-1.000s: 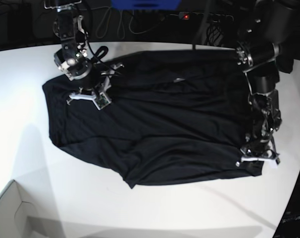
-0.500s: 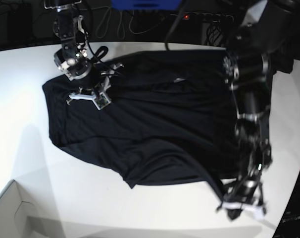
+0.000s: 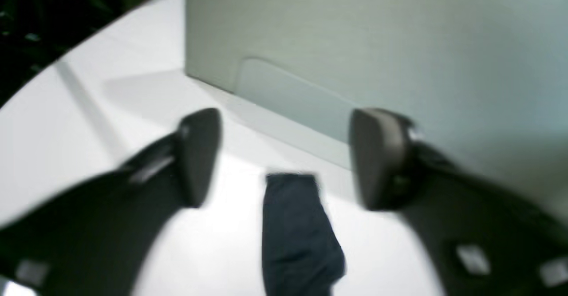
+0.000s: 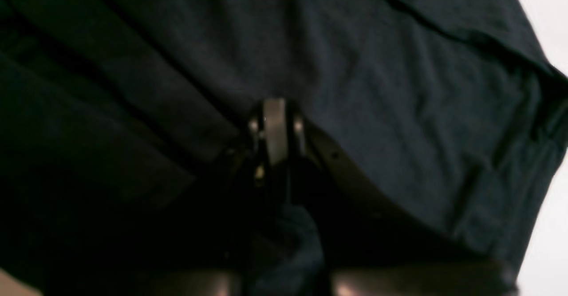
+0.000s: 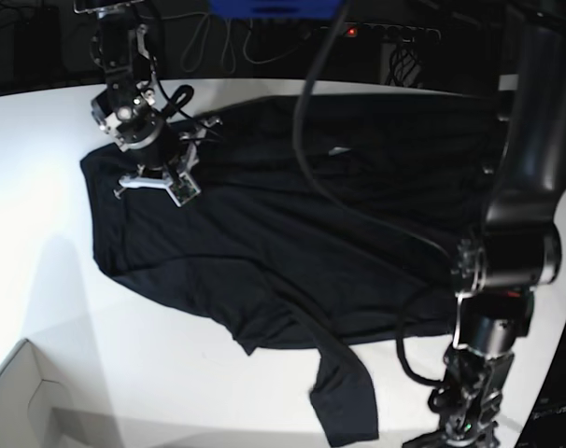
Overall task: Layout the t-shirt on the table in an organized manner, then fold the t-shirt properly
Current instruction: 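Release the cloth and move the left gripper back over the shirt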
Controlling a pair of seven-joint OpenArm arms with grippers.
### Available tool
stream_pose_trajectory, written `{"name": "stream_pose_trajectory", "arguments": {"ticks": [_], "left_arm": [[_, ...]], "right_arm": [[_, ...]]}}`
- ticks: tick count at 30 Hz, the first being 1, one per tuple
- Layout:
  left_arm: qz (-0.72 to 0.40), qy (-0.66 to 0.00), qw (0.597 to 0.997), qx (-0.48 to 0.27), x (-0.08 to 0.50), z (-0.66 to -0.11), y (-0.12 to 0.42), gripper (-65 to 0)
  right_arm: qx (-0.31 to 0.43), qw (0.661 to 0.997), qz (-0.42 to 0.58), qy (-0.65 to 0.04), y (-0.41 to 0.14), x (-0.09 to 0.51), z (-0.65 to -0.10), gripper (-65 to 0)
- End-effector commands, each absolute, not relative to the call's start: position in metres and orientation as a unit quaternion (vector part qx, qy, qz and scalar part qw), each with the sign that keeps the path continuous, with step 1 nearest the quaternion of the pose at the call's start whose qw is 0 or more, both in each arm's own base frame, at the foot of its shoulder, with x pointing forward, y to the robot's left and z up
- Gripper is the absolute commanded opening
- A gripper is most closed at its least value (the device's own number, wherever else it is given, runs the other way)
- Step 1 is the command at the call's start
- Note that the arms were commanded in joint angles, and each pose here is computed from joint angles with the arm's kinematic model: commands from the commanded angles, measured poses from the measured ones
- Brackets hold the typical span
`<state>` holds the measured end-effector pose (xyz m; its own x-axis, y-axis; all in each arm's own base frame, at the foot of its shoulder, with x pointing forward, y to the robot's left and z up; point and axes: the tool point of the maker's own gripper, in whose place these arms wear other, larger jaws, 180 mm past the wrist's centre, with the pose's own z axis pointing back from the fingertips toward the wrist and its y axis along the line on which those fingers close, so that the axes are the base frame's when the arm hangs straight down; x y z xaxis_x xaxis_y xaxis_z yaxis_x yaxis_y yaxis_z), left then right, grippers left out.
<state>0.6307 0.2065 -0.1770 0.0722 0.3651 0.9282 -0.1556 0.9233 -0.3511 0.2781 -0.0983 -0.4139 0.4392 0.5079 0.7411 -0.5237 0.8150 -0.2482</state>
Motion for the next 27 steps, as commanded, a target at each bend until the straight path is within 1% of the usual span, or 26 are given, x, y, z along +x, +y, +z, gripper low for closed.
{"name": "stream_pose_trajectory", "arguments": {"ticks": [1,3,5,7,12,14,16,18,21,23,25,27], "left_arm": [[0.179,-0.688,0.699,-0.074,0.633,-0.147,0.222,-6.3],[0.189,-0.683,0.702,-0.071,0.622,-0.171,0.234,0.0],[0.201,-0.669,0.712,-0.076,0.606,-0.2,0.244,0.0],[0.211,-0.64,0.733,-0.091,0.585,-0.235,0.247,0.0],[0.204,-0.608,0.756,-0.134,0.531,-0.284,0.23,0.0],[0.197,-0.598,0.764,-0.143,0.506,-0.303,0.222,0.0],[0.192,-0.584,0.777,-0.139,0.48,-0.329,0.218,0.0],[0.196,-0.557,0.796,-0.133,0.454,-0.361,0.217,0.0],[0.199,-0.522,0.82,-0.123,0.422,-0.399,0.218,0.0],[0.198,-0.506,0.832,-0.113,0.405,-0.415,0.224,0.0],[0.2,-0.489,0.843,-0.101,0.392,-0.431,0.233,0.0],[0.206,-0.472,0.852,-0.089,0.382,-0.445,0.242,0.0]], "right_arm": [[0.009,0.834,0.301,-0.462,-0.096,0.289,-0.397,-65.0],[0.008,0.832,0.301,-0.466,-0.096,0.291,-0.393,-65.0],[0.007,0.831,0.301,-0.468,-0.096,0.293,-0.391,-65.0],[0.006,0.83,0.301,-0.47,-0.096,0.294,-0.39,-65.0],[0.002,0.823,0.301,-0.482,-0.096,0.305,-0.382,-64.3],[0.0,0.819,0.301,-0.489,-0.095,0.312,-0.376,-60.1],[-0.002,0.813,0.3,-0.499,-0.094,0.32,-0.369,-54.0],[-0.001,0.806,0.296,-0.512,-0.089,0.331,-0.359,-47.8],[-0.006,0.795,0.294,-0.53,-0.088,0.349,-0.345,-40.6],[-0.006,0.792,0.291,-0.536,-0.087,0.36,-0.34,-38.2],[0.0,0.794,0.286,-0.537,-0.082,0.37,-0.342,-37.9],[0.005,0.804,0.284,-0.523,-0.084,0.375,-0.354,-38.0]]}}
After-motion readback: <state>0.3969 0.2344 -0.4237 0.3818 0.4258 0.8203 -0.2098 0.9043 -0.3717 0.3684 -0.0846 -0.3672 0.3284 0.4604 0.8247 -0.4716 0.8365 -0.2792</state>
